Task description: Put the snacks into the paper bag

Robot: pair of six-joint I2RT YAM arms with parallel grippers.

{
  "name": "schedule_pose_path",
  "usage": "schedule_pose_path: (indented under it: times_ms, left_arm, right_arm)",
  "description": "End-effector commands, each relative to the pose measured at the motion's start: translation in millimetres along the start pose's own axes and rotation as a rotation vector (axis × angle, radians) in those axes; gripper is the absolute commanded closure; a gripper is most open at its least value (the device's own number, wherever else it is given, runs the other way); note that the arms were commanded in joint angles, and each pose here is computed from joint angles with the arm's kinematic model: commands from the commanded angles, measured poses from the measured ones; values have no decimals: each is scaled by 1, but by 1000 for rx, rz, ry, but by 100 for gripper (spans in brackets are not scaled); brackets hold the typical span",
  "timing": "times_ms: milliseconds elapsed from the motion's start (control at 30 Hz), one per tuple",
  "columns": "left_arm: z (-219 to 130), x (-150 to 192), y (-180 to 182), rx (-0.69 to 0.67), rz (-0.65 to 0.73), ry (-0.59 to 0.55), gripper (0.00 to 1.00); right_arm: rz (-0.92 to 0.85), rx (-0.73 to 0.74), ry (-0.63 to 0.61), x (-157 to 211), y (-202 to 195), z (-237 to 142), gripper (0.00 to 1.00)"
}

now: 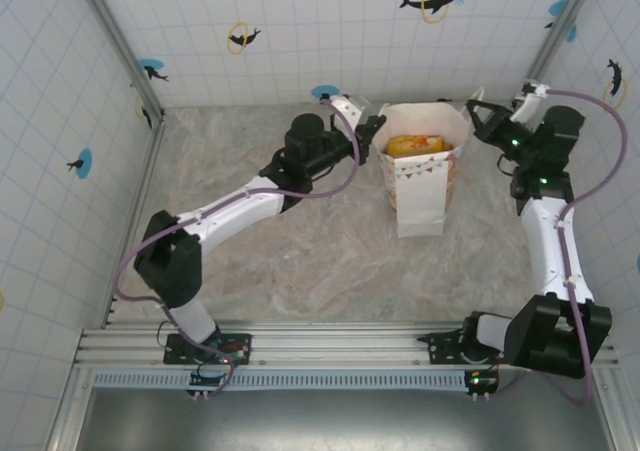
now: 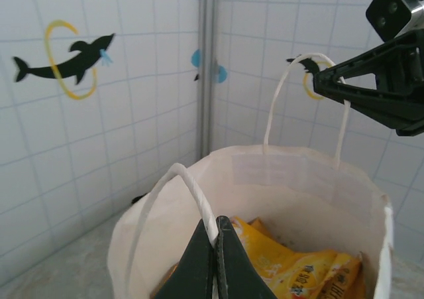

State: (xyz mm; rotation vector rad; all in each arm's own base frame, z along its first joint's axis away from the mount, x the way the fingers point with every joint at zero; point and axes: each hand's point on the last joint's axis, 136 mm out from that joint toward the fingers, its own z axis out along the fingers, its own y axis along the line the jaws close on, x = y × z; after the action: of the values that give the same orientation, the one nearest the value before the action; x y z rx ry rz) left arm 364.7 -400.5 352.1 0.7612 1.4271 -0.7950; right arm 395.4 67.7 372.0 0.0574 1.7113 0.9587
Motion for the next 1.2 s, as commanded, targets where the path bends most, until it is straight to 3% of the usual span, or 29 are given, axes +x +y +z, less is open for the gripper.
schedule_pose_path:
  times_ms: [0,433,700,800,967,1033,1167]
  left_arm:
    - [-34,-40,17,-85,102,-68,100]
    - [-130,-1,65,-322,147,91,100]
    - [-157,17,78,-383,129,147,100]
    - [-158,22,77,-382,107,158,86]
    - [-161,22,76,-382,59,169,57]
    - [-163,23,76,-386,44,177,48]
    - [-169,24,75,-391,12,191,30]
  right_arm:
    - [-140,-66,-72,-16,49,8,100]
    - [-211,-181,82,77,115,60,100]
    - [-228,-175,105,95,125,62,100]
    - [-231,-164,109,96,123,61,97]
    - [-271,-107,108,92,117,53,67]
    - [-290,-85,101,89,115,48,60]
    - [-298,-35,107,87,104,36,54]
